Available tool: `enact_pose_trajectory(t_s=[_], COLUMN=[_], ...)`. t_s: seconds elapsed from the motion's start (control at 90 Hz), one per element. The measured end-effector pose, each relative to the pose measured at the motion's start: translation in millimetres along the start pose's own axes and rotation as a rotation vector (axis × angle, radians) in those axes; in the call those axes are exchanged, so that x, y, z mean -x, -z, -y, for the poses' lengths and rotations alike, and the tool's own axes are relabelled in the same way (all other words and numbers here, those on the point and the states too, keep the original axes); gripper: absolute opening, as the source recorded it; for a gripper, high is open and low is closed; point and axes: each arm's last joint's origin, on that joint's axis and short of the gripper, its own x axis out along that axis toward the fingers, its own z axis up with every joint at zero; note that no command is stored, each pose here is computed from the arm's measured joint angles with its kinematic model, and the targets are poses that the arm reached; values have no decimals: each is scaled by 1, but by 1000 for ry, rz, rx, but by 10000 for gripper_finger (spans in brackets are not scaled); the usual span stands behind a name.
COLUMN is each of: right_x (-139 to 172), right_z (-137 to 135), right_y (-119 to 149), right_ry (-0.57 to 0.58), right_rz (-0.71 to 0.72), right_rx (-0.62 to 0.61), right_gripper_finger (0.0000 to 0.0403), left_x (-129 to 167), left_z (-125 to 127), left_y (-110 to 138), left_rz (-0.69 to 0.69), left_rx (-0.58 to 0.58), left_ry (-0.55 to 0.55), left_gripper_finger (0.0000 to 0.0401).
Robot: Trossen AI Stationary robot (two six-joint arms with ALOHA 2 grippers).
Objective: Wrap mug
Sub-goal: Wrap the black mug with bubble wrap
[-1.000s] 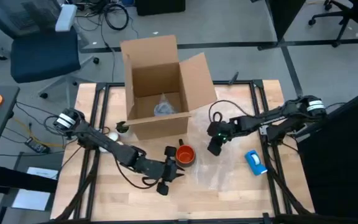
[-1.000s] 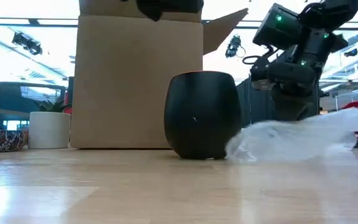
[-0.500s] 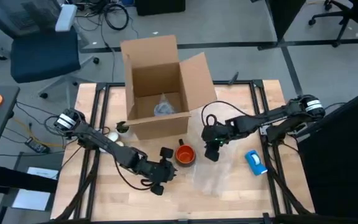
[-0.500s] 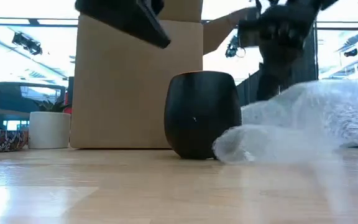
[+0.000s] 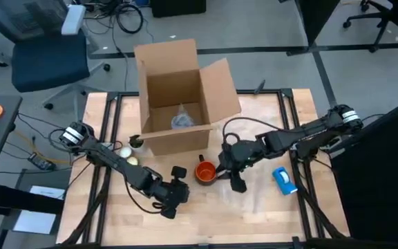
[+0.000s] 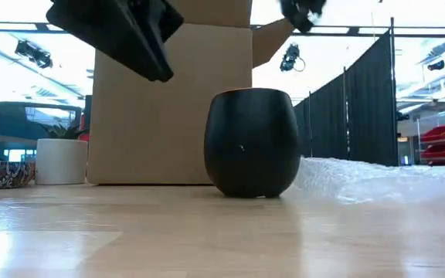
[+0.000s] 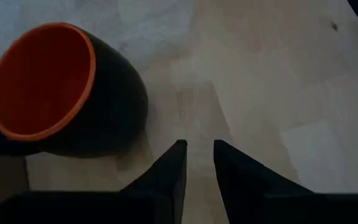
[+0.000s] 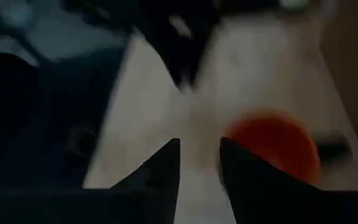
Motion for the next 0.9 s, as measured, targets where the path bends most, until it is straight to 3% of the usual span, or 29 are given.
enact_pose_trajectory(t_s=[0.167,0.433,0.744,0.9], right_x=[-8,-46,-68,-85], right_z=[-11,-13,-11,-4], right_y=[-1,3,-8,5], right_ry=[-44,-34,77,105], right_rz=[32,-82,-257,-324], right_rx=[66,62,151,168], right_gripper_finger=[84,100,165,196], left_x=[0,1,1,1], left_z=[1,0,0,0], left_y=[0,-2,-3,-2], left_rz=[1,25,32,20], left_rx=[29,89,142,154], left_ry=[2,-19,-15,-13], left_gripper_finger=[64,64,64,64])
